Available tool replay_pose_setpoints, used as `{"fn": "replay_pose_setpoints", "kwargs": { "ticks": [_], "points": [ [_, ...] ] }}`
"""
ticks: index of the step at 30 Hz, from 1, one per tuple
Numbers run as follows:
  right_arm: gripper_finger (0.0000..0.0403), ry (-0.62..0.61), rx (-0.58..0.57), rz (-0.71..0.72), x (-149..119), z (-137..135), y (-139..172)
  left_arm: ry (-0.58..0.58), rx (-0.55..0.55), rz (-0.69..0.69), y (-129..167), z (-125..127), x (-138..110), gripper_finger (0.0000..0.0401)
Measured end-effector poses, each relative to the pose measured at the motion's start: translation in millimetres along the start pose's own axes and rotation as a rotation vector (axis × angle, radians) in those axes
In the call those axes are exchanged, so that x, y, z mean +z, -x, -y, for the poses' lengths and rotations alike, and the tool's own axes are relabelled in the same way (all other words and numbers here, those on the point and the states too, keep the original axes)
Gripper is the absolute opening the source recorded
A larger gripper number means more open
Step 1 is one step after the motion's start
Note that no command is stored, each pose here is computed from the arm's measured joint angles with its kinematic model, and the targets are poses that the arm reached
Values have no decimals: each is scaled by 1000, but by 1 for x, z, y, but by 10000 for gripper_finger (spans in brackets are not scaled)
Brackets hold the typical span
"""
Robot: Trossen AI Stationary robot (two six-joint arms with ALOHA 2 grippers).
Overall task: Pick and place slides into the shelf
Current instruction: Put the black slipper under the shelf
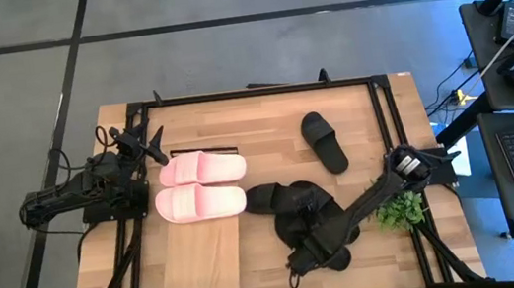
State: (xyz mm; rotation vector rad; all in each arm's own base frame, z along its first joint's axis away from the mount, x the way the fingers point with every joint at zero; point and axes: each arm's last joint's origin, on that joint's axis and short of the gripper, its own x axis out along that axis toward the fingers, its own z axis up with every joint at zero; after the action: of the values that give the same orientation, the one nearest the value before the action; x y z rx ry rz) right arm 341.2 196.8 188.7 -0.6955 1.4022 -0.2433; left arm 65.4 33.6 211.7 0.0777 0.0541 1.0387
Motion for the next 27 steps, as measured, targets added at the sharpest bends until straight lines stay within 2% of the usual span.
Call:
{"fn": "replay_pose_setpoints", "kwargs": {
  "ticks": [7, 11, 20, 27],
  "points": [
    [237, -1, -28, -72, -10, -1, -21, -1, 0, -1, 0, 0, 0, 217],
    [223, -11, -41, -90, -13, -2, -26, -1, 0, -1, 0, 0, 0, 217],
    [143, -10, -44, -92, -13, -2, -26, -1, 0, -1, 0, 0, 0, 217],
    [66, -31, -54, -89, -13, -1, -26, 0, 0, -1, 0, 0, 0, 217]
  ]
}}
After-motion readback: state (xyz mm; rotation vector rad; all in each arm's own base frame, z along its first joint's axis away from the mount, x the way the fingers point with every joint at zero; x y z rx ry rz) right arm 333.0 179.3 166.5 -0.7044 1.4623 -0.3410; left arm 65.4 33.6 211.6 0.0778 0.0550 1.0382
